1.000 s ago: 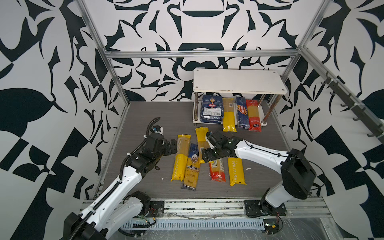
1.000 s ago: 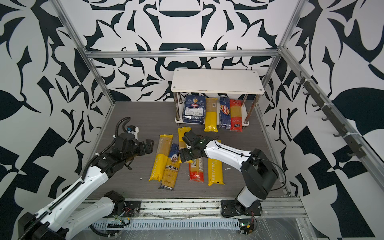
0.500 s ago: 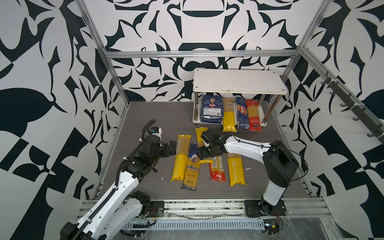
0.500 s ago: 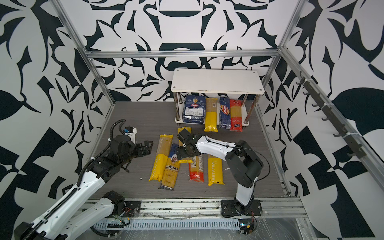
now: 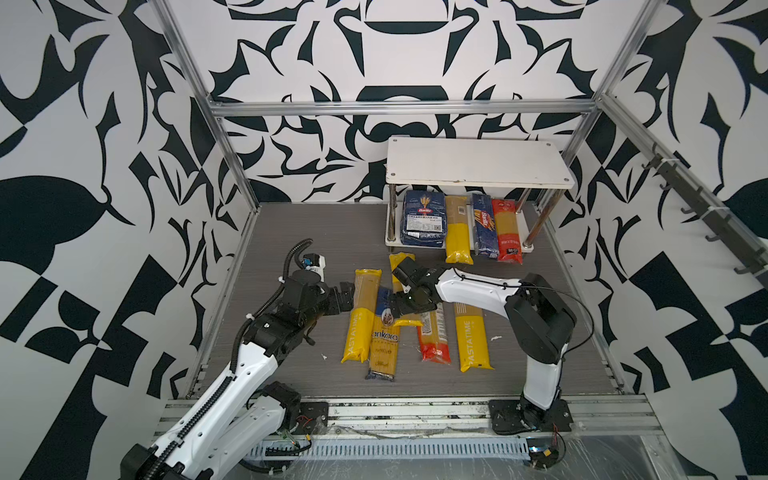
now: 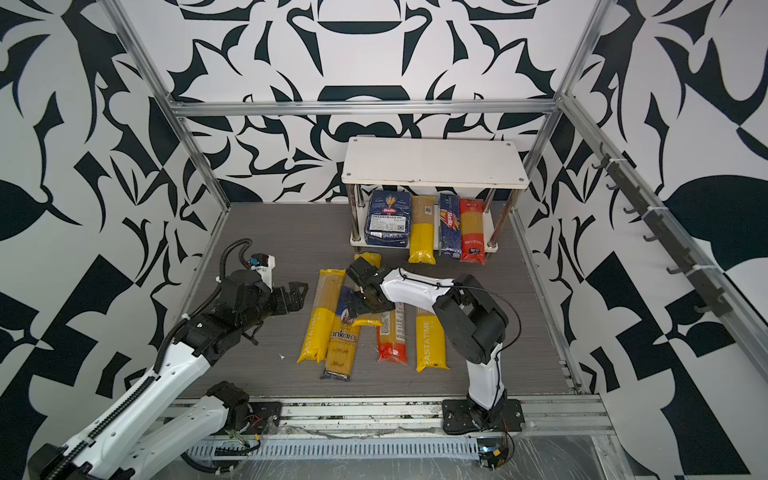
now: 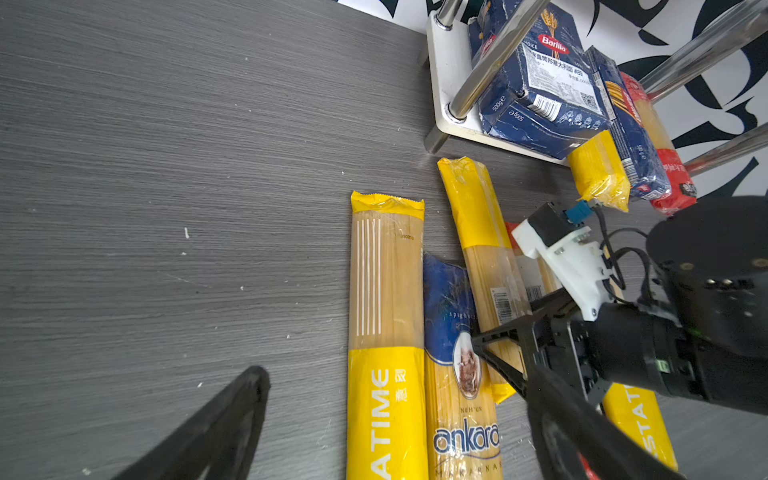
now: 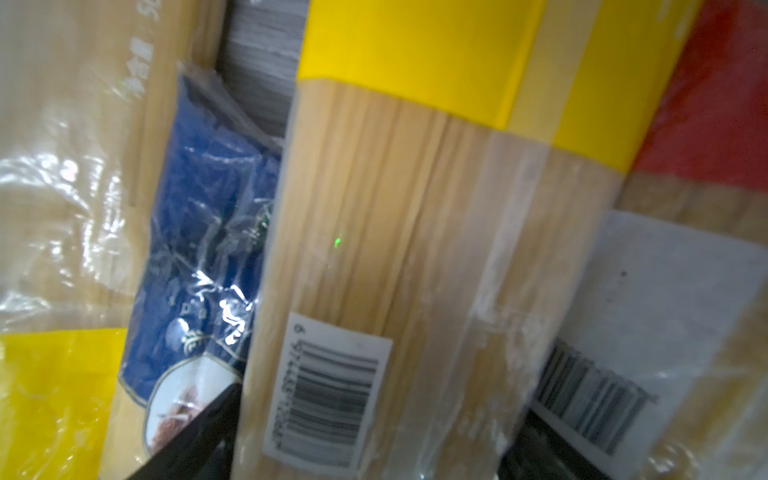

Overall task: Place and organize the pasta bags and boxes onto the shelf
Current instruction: 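Close the right gripper on the yellow-capped spaghetti bag lying on the table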

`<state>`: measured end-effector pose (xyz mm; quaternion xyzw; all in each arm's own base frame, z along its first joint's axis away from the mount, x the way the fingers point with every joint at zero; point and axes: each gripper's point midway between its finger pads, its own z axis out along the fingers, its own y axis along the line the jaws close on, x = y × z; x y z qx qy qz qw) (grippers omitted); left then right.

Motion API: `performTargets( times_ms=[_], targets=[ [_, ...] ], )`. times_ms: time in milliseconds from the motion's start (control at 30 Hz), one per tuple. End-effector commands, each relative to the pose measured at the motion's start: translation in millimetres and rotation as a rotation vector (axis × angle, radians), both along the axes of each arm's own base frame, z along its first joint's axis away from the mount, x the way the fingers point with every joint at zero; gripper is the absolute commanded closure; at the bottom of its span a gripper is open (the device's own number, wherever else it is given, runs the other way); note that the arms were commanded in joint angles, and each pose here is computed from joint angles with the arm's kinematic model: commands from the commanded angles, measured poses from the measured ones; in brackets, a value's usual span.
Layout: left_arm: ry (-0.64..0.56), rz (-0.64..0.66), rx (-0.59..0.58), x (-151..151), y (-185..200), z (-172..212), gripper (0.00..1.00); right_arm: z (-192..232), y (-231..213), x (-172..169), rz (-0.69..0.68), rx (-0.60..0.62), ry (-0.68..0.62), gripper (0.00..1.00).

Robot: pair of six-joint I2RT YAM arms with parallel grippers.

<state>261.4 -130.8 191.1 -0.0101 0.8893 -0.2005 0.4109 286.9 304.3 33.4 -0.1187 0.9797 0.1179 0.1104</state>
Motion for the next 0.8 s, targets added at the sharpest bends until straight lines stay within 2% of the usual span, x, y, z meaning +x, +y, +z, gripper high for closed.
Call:
performTargets(
  times_ms=[0,300,600,767],
  targets=[
    [-0.013,-0.002,-0.008,-2.0,1.1,1.5,0.01,-34.6,0.2,-8.7,-0.012,-0.023,0.070,0.08],
    [-0.010,-0.002,-0.006,-3.6,1.9,0.7,0.01,-66.2,6.1,-11.2,-0.040,0.035,0.134,0.10],
    [-0.005,0.001,-0.010,-3.2,1.6,4.4,0.01,-66.6,8.0,-7.9,-0.044,0.072,0.137,0.15],
    [0.009,0.011,-0.012,-5.1,3.3,5.2,0.01,-61.5,14.6,-8.7,-0.036,0.135,0.141,0.24]
  ],
)
